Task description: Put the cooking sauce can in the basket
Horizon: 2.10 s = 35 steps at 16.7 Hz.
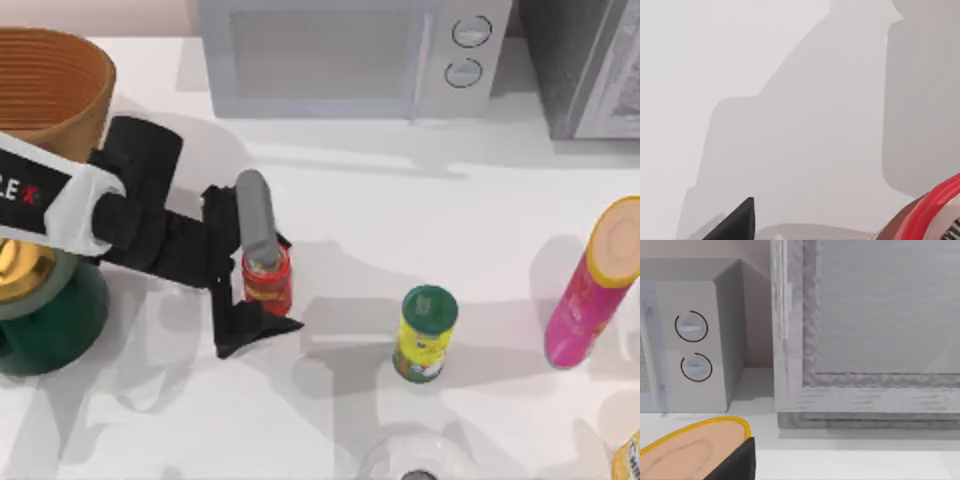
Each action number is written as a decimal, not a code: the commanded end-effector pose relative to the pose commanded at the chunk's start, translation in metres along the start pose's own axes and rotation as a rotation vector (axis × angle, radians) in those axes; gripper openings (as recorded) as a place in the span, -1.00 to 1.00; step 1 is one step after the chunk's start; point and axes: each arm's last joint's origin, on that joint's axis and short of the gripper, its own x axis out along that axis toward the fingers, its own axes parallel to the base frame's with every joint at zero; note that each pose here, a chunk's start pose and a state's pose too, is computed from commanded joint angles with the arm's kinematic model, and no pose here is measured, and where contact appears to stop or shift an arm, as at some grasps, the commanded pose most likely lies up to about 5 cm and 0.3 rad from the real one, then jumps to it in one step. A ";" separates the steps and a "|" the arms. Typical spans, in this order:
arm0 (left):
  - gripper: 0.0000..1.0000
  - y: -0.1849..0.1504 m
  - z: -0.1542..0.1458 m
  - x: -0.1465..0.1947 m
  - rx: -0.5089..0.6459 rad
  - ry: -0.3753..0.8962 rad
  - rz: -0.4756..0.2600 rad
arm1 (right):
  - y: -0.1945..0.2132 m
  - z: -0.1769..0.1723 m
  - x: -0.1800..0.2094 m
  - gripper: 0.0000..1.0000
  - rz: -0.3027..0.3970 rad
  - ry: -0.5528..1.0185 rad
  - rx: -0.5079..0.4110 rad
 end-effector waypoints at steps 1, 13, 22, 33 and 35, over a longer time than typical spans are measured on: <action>1.00 0.000 0.000 0.000 0.000 0.000 0.000 | 0.000 0.000 0.000 1.00 0.000 0.000 0.000; -0.66 0.000 0.000 0.000 0.000 0.000 0.000 | 0.000 0.000 0.000 1.00 0.000 0.000 0.000; -1.00 0.000 0.000 0.000 0.000 0.000 0.000 | 0.000 0.000 0.000 1.00 0.000 0.000 0.000; -1.00 0.065 0.074 -0.111 -0.178 -0.036 0.435 | 0.000 0.000 0.000 1.00 0.000 0.000 0.000; -1.00 0.076 0.086 -0.162 -0.361 -0.034 0.610 | 0.000 0.000 0.000 1.00 0.000 0.000 0.000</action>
